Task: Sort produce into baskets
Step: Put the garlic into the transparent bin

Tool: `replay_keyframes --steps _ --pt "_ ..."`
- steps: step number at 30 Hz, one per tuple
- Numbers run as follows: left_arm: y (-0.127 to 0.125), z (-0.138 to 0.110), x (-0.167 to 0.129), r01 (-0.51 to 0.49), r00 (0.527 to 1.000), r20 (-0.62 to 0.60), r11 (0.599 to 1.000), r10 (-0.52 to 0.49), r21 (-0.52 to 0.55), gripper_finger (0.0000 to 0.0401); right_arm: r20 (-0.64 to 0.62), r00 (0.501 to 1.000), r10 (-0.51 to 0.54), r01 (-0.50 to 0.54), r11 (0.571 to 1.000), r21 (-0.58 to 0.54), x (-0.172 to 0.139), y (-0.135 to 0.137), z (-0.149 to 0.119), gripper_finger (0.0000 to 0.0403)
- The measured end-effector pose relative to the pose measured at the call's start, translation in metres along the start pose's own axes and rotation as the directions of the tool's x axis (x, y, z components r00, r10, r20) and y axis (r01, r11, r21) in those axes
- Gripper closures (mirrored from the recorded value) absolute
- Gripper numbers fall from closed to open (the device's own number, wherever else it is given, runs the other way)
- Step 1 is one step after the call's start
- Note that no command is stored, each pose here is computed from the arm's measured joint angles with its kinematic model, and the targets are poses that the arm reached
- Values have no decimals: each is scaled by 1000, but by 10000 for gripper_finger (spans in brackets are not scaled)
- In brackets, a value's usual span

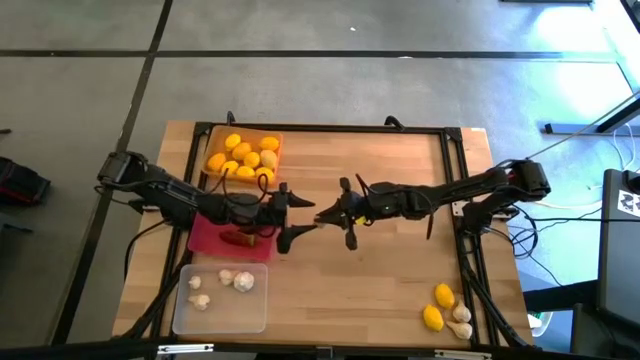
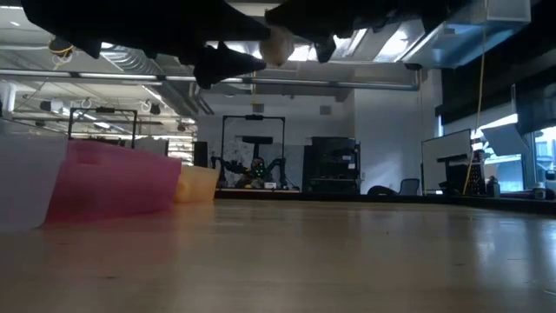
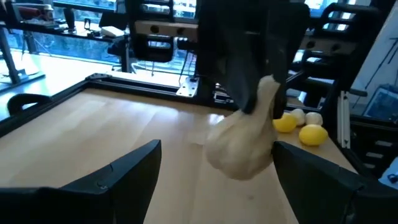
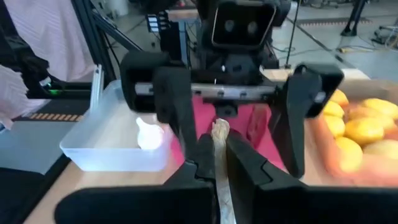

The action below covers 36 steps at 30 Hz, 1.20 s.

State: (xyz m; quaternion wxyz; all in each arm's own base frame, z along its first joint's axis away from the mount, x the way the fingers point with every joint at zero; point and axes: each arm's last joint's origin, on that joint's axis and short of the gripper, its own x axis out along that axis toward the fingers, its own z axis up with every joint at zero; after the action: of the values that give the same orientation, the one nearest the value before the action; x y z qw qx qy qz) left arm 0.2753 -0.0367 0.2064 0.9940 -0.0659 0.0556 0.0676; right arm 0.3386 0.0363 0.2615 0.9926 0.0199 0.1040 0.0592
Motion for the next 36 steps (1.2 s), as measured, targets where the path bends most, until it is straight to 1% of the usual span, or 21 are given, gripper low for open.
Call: replay_keyframes --steps 4,7,11,19,24,28,31,33,36 --pt "-4 -2 3 17 999 29 1000 -17 -9 95 13 1000 1 -1 1000 1 5 0 -3 388" --pt "-7 0 2 29 998 48 1000 -29 -9 104 42 999 2 -2 1000 0 10 0 -5 388" --pt "-7 3 2 33 998 61 999 -32 -13 137 38 999 2 -2 1000 0 13 -1 -8 388" --pt "-7 2 2 32 998 52 999 -32 -12 220 86 996 5 -2 1000 -31 13 0 -4 388" --pt "-7 2 3 32 998 52 999 -32 -11 251 88 996 5 -2 1000 -30 13 0 -4 388" --pt "-7 2 3 32 998 51 999 -32 -10 263 88 996 4 -2 1000 -29 13 0 -4 388" --pt "-7 2 3 31 998 51 999 -31 -11 265 89 996 -6 8 1000 -20 13 -1 -4 373" --pt "-7 2 3 29 998 51 999 -28 -17 266 92 996 -21 23 1000 -17 13 -1 -3 351" --pt "-6 0 3 26 999 38 999 -25 -23 266 107 994 -21 23 1000 -17 12 -1 -1 308"
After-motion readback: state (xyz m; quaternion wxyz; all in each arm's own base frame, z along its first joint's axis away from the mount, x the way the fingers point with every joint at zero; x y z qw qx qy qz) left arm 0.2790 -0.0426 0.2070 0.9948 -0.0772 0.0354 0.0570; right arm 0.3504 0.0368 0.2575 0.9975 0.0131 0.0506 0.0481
